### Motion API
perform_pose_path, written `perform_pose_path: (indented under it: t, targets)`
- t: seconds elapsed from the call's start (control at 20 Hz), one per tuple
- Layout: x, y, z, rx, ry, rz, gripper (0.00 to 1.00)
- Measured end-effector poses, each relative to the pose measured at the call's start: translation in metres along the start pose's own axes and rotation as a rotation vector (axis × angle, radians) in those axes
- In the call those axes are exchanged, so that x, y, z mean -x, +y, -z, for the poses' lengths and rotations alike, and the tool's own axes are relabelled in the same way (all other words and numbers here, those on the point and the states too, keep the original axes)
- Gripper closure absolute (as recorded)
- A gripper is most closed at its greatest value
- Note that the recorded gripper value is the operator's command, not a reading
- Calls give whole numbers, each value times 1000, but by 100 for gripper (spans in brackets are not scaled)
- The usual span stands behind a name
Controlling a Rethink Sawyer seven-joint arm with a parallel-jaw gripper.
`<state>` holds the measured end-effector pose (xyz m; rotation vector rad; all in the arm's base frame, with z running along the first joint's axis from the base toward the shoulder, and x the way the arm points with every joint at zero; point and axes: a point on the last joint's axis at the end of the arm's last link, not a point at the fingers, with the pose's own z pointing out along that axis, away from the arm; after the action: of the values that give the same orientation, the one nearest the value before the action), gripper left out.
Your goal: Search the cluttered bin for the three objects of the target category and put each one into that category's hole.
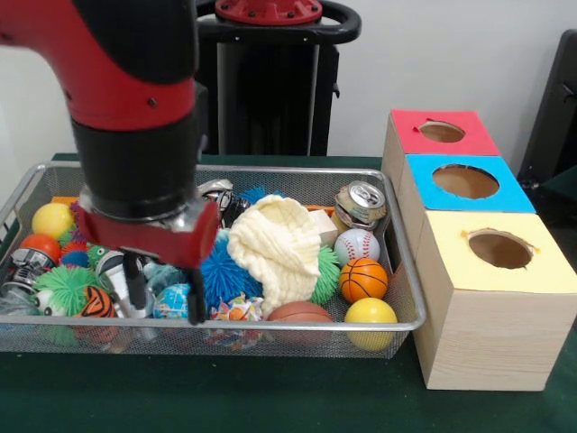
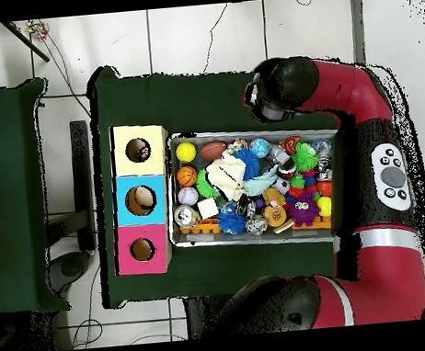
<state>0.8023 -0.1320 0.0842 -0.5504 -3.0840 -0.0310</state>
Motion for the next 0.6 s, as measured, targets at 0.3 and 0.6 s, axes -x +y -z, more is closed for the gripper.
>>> perform_pose_path:
  t: [0.3, 0.6]
  targets:
    - [-22, 10, -17, 15, 147, 42, 0]
    - [-32, 11, -11, 17, 232, 76, 0]
